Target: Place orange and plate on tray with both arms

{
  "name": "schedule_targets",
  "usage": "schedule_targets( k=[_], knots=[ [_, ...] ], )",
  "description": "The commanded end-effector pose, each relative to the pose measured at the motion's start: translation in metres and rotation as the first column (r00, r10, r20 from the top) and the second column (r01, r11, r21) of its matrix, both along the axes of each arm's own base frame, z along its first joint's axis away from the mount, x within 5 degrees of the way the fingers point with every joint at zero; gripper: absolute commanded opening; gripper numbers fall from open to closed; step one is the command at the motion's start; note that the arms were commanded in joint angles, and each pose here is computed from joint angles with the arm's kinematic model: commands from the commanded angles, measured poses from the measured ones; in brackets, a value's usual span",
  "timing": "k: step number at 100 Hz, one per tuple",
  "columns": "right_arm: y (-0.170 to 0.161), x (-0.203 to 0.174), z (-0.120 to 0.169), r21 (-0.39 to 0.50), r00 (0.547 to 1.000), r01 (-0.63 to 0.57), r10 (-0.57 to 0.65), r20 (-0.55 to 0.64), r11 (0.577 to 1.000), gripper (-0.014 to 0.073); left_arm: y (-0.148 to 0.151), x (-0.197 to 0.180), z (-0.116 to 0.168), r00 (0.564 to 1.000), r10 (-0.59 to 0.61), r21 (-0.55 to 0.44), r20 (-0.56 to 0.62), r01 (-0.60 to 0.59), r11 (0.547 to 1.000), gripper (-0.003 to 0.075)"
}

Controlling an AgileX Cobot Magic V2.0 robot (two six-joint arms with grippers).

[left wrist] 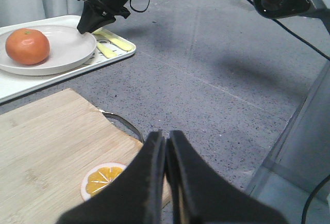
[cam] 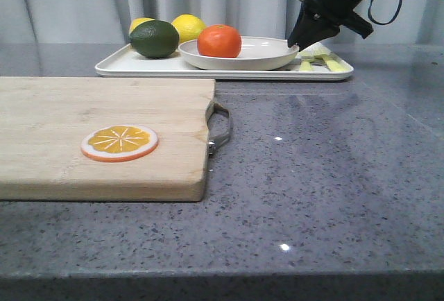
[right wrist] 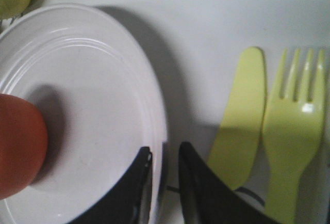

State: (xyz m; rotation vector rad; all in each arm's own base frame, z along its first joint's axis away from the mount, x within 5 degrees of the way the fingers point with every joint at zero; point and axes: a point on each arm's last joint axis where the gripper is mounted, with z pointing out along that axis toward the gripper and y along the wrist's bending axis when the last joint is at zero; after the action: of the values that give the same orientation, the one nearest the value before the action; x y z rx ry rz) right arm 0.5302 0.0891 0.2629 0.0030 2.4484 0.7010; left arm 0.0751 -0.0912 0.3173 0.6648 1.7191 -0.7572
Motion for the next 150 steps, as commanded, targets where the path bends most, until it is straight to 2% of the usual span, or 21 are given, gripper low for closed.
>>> schedule_targets(
  k=[1,13,28,55,62,79,103,135,150],
  knots=[
    [-0.008,-0.014,0.060,-0.018,0.988,0.017,-0.014,0.151,1.000,0.0165,0.000,0.002,0.015,0.998,0.019,-0.072,0.059,-0.015,0.997,-0.0020],
    [-0.011,-0.018,0.065,-0.078,0.989,0.016,-0.004,0.148,0.997,0.0165,0.000,0.002,0.015,0.998,0.019,-0.072,0.059,-0.015,0.997,-0.0020],
    [-0.010,-0.026,0.073,-0.086,0.992,-0.012,0.023,0.124,0.996,0.0165,0.000,0.002,0.015,0.998,0.019,-0.072,0.059,-0.015,0.997,-0.0020],
    [0.004,-0.052,0.108,-0.120,0.981,-0.100,0.118,0.156,0.988,0.0159,0.000,0.002,0.015,0.998,0.019,-0.072,0.059,-0.015,0.997,-0.0020],
    [0.009,-0.061,0.118,-0.139,0.973,-0.133,0.156,0.169,0.981,0.0115,0.000,0.002,0.015,0.998,0.019,-0.072,0.059,-0.015,0.997,-0.0020],
    [0.024,-0.082,0.144,-0.158,0.954,-0.186,0.217,0.207,0.970,-0.0074,0.000,0.001,0.013,0.999,0.015,-0.061,0.050,-0.012,0.998,-0.0020],
    [0.038,-0.117,0.181,-0.200,0.913,-0.260,0.309,0.268,0.945,-0.0067,0.000,0.001,0.012,0.999,0.011,-0.052,0.042,-0.008,0.999,-0.0020],
    [0.030,-0.188,0.259,-0.207,0.834,-0.239,0.310,0.456,0.949,-0.0067,0.000,0.001,0.012,0.999,0.011,-0.052,0.042,-0.008,0.999,-0.0020],
    [0.024,-0.219,0.279,-0.214,0.813,-0.241,0.317,0.488,0.947,-0.0067,0.000,0.001,0.013,0.999,0.013,-0.058,0.048,-0.011,0.998,-0.0020]
  ],
)
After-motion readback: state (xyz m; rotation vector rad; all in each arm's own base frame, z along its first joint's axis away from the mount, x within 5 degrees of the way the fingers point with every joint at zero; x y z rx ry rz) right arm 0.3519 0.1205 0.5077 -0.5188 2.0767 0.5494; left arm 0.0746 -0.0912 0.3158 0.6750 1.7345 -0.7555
